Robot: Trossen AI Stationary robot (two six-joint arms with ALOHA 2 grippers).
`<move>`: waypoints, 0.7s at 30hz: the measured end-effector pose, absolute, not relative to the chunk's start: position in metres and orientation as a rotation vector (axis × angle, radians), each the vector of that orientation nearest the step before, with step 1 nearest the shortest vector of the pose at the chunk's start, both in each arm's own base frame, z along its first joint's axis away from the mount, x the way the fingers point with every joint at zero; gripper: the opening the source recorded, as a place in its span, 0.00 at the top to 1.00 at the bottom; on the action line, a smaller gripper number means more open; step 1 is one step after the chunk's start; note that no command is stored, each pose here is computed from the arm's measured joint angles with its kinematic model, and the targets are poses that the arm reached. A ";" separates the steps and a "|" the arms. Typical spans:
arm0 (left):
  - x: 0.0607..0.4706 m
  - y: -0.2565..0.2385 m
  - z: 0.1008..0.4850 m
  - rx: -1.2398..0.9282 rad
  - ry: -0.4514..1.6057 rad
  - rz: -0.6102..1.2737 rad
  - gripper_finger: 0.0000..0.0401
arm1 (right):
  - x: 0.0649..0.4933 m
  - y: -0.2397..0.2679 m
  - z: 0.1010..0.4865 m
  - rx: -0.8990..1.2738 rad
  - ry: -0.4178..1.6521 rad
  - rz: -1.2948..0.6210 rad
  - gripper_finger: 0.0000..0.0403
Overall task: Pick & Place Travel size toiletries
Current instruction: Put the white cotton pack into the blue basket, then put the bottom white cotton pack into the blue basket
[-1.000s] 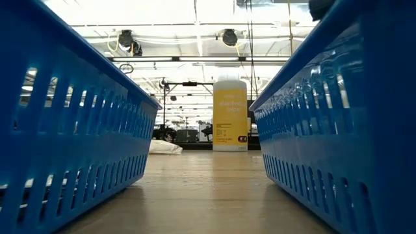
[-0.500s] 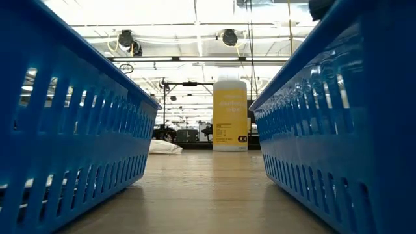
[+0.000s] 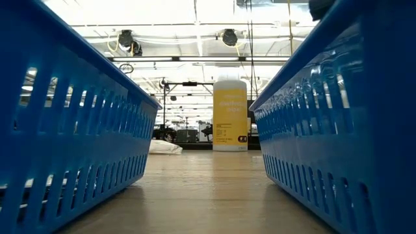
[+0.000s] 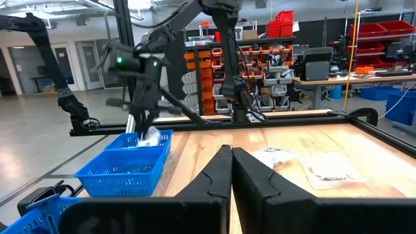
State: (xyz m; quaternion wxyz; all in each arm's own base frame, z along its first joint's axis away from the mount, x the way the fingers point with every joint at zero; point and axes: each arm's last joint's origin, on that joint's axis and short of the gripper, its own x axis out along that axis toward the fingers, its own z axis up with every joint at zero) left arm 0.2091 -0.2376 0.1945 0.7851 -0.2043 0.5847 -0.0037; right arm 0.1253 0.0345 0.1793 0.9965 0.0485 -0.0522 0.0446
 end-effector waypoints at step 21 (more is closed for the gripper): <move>0.210 -0.192 0.251 -0.464 0.913 0.172 0.97 | 0.125 0.034 0.179 0.097 -0.105 0.089 0.99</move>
